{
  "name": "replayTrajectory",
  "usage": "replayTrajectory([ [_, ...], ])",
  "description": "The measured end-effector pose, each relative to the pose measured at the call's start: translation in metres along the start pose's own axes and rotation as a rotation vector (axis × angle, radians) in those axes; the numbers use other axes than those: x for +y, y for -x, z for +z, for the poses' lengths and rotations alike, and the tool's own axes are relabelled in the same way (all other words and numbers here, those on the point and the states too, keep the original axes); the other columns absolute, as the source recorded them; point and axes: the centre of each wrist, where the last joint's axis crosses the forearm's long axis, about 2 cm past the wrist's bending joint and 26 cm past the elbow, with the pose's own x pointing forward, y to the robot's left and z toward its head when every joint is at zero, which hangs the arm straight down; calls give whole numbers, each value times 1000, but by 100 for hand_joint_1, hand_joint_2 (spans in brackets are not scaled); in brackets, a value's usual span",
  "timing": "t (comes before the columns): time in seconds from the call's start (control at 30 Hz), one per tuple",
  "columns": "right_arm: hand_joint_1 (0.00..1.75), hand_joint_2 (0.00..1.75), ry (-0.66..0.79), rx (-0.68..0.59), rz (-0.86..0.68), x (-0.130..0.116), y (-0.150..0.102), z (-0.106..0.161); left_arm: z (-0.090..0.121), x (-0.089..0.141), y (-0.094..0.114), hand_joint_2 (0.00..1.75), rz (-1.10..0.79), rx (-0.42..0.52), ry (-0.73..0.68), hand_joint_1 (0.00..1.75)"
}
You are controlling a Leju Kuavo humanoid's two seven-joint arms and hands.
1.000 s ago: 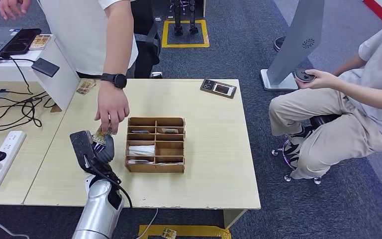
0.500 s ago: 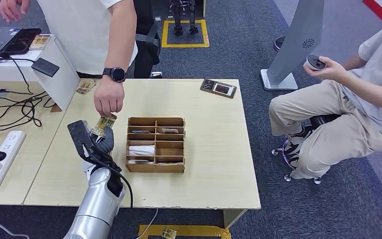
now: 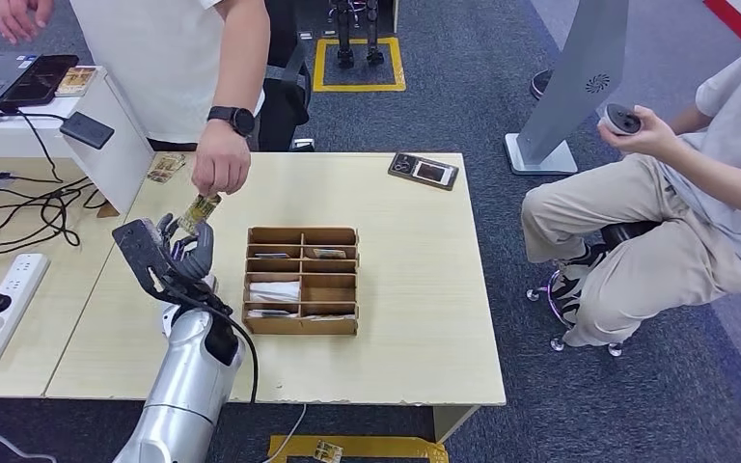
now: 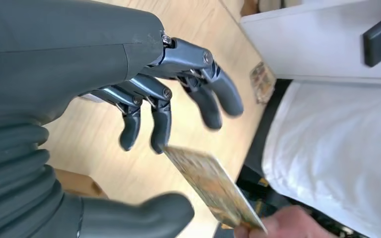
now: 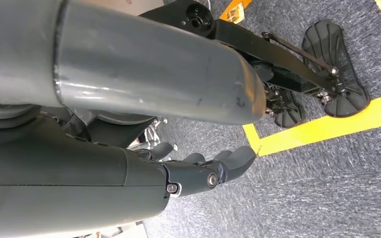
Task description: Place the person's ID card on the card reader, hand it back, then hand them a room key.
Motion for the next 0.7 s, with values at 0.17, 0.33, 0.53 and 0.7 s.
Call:
replayTrajectory([
  [0.17,0,0,-2,1,1,1,1,0,-1,-6,-13,0,31,-57,-15,0],
  [0.33,0,0,-5,3,2,3,2,1,0,-8,-17,0,64,-60,-14,0],
  [0.53,0,0,-5,3,2,3,2,1,1,-8,-17,0,71,-62,-13,0],
  [0.7,0,0,-3,1,1,3,2,1,2,-6,-17,87,59,-101,-20,0],
])
